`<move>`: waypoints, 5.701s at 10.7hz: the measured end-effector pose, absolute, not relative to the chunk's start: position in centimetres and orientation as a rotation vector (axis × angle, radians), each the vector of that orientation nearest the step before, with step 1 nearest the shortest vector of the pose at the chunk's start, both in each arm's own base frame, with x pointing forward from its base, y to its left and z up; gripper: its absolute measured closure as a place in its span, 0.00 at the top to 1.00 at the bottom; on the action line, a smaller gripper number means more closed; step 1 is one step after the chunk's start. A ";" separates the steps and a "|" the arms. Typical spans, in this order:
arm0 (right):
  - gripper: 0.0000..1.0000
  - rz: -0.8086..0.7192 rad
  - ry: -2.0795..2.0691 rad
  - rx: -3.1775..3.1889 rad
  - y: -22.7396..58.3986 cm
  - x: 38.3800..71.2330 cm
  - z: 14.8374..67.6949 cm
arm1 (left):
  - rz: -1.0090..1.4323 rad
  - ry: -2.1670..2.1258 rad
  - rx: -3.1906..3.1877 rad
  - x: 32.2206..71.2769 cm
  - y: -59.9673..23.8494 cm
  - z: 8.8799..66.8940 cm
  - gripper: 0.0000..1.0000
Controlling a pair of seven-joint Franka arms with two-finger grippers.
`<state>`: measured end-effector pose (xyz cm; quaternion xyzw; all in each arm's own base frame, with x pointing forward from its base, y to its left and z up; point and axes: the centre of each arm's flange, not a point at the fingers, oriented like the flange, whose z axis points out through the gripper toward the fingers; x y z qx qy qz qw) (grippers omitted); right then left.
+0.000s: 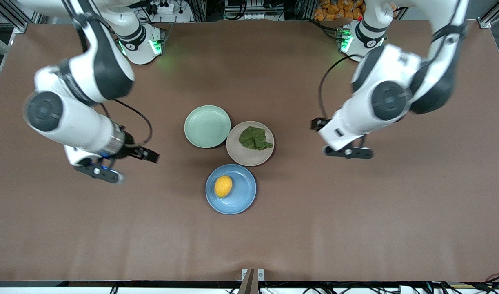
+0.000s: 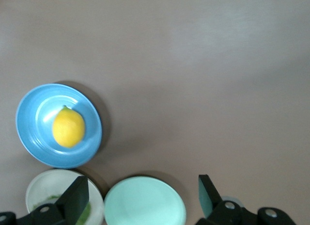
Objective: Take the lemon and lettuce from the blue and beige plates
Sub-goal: 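Reach the right gripper to the lemon while the left gripper reaches the lettuce, then close the right gripper on the lemon while the left gripper grasps the lettuce, then lift the lemon with the right gripper while the left gripper carries the lettuce outward, then lower and release the lemon and lettuce onto the table with both grippers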
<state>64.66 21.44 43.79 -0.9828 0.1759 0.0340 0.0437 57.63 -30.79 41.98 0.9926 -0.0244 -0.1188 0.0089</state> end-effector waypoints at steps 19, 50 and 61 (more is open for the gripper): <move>0.99 -0.177 0.768 -2.809 38.8 63.1 18.9 | -0.231 0.378 3.097 49.2 -50.3 18.1 1.00; 0.66 0.119 -0.090 -3.129 -3.2 56.4 25.8 | -0.056 0.172 3.141 68.2 -16.0 35.5 0.04; 0.88 0.031 -0.182 -3.155 -5.4 54.9 19.3 | 0.074 0.131 3.115 70.2 -12.2 36.8 0.75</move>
